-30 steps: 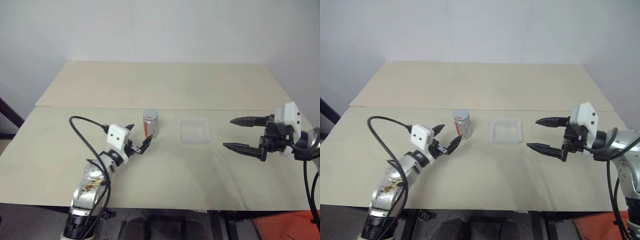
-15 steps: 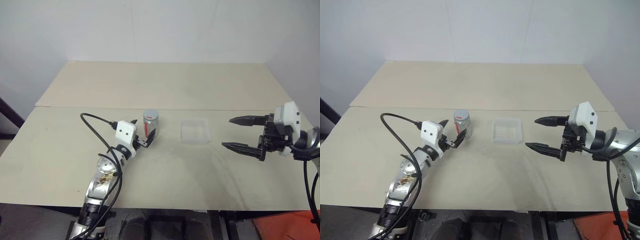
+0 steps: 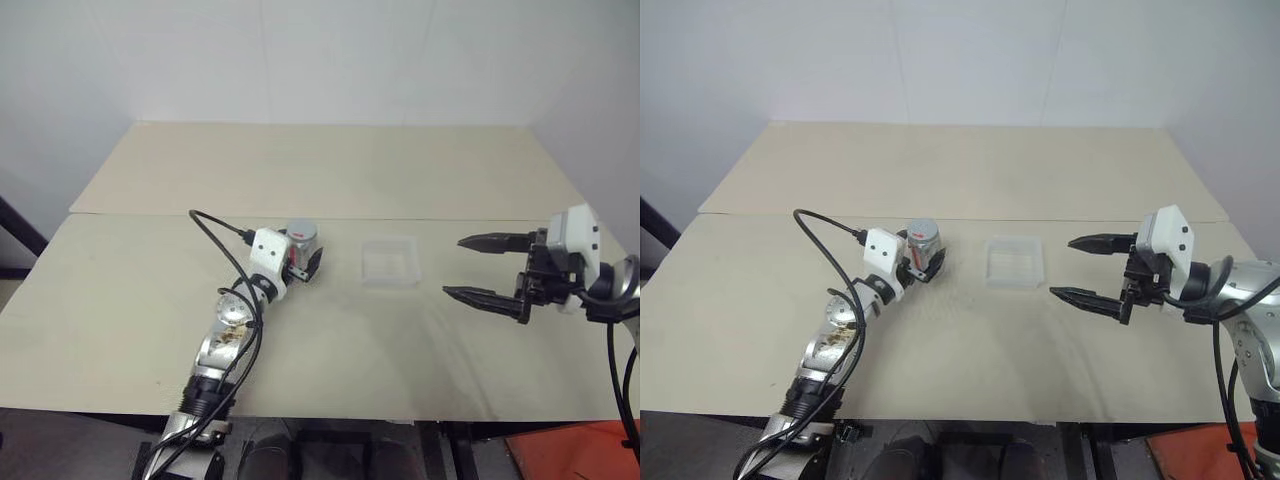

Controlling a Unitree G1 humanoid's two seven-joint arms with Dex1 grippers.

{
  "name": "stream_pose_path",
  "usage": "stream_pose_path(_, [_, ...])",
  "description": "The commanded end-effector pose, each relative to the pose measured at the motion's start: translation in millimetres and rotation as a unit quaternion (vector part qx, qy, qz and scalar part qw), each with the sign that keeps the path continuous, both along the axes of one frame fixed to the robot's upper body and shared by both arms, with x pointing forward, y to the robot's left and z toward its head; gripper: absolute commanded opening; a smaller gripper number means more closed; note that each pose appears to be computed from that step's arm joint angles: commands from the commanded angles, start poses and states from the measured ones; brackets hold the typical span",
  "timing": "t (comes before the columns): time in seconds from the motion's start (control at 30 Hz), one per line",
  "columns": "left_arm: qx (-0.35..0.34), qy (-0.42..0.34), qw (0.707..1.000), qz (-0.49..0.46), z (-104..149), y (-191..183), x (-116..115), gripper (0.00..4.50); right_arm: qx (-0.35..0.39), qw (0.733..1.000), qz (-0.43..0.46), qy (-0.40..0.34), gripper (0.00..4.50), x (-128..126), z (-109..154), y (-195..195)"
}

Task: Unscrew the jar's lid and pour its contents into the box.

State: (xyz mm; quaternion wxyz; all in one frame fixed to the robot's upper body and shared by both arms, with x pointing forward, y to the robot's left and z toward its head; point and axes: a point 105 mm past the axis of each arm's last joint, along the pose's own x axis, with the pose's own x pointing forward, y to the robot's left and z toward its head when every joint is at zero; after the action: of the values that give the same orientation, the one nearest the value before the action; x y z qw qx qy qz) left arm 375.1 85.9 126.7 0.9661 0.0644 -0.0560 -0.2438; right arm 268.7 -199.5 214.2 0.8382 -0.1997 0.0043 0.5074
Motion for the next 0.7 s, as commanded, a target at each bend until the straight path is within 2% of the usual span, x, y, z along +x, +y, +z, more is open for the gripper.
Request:
stream_pose_path(0.03, [-0.002,-0.036,0.999,-0.005,16.2,-4.4,3.9,3.92,0.003,1.000,0.001,-0.025,4.50,-4.3,11.6,0.5])
stream_pose_path(0.23, [-0.006,-0.046,0.999,-0.001,18.3,-7.5,10.7,2.06,0.005,1.000,0.001,-0.023,4.50,-6.3,11.3,1.4])
stream_pose_path(0.5, [-0.007,-0.060,0.998,-0.016,24.4,-5.1,8.8,2.06,0.010,1.000,0.002,-0.022,4.50,-7.8,11.6,3.1])
stream_pose_path(0.6, [-0.007,-0.060,0.994,-0.089,38.6,-3.4,-0.9,2.06,0.013,1.000,0.007,-0.026,4.50,-7.3,14.6,5.6])
stream_pose_path(0.7, [-0.013,-0.044,0.975,-0.219,62.3,3.8,-19.8,2.06,0.022,0.999,0.017,-0.038,4.50,-2.3,21.4,12.9])
